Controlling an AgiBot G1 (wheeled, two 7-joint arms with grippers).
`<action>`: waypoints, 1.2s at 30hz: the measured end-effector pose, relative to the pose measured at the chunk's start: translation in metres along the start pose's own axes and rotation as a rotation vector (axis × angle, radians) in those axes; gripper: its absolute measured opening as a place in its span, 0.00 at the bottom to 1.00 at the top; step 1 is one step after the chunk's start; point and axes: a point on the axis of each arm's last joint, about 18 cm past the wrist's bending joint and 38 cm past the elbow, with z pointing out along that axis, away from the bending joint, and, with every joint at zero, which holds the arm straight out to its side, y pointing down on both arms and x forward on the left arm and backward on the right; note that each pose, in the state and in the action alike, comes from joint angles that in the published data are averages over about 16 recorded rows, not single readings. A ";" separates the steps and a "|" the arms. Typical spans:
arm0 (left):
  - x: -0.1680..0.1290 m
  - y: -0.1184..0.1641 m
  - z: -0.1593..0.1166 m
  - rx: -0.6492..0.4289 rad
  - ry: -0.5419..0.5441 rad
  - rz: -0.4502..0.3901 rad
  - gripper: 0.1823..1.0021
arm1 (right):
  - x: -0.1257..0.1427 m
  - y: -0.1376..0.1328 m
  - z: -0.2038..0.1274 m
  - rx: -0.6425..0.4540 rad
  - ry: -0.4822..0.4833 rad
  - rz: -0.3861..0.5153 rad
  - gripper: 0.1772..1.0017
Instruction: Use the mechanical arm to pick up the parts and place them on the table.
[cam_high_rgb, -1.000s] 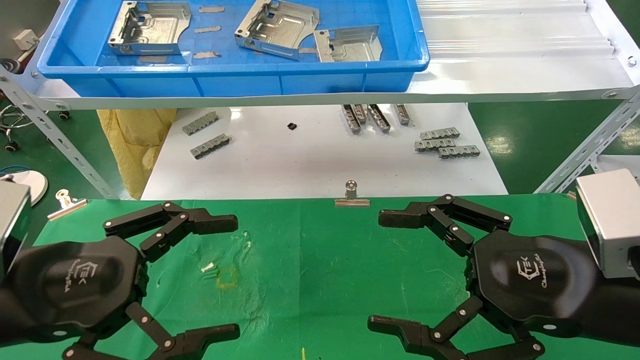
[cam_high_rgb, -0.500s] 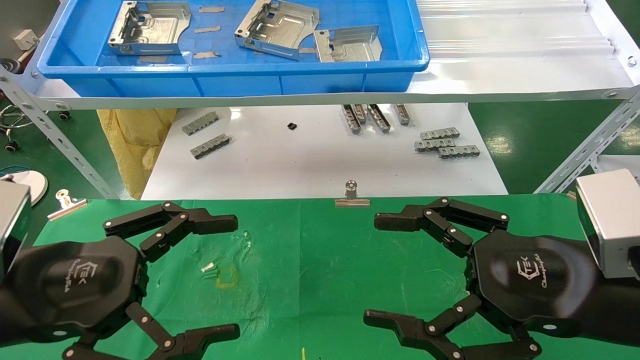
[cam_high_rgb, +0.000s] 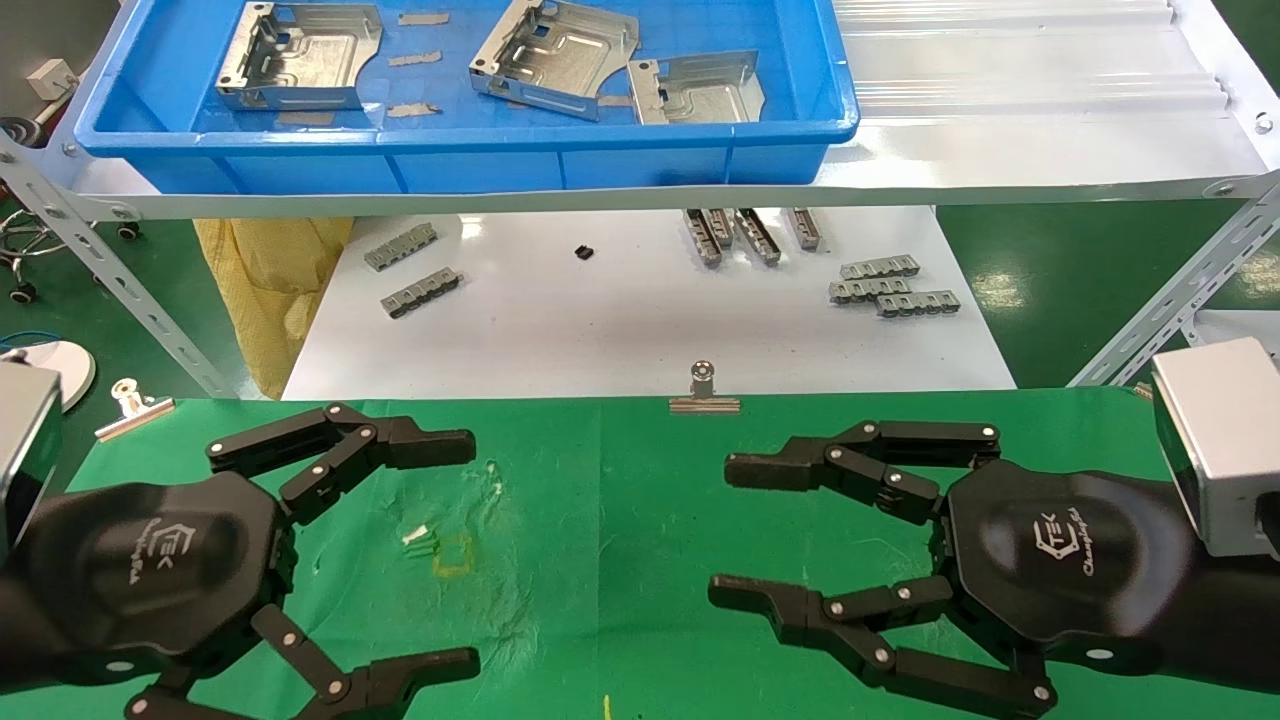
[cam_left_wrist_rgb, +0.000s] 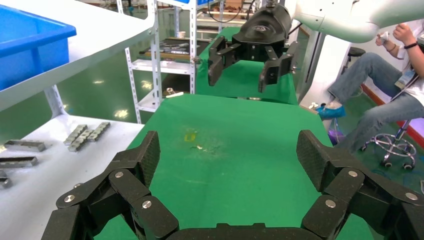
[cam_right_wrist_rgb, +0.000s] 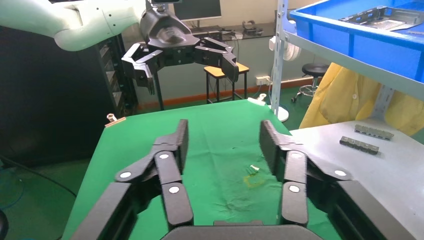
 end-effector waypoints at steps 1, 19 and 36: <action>0.000 0.000 0.000 0.000 0.000 0.000 1.00 | 0.000 0.000 0.000 0.000 0.000 0.000 0.57; -0.027 -0.025 0.005 0.000 -0.062 0.080 1.00 | 0.000 0.000 0.000 0.000 0.000 0.000 0.12; -0.217 -0.120 0.078 -0.087 -0.448 0.124 1.00 | 0.000 0.000 0.000 0.000 0.000 0.000 0.02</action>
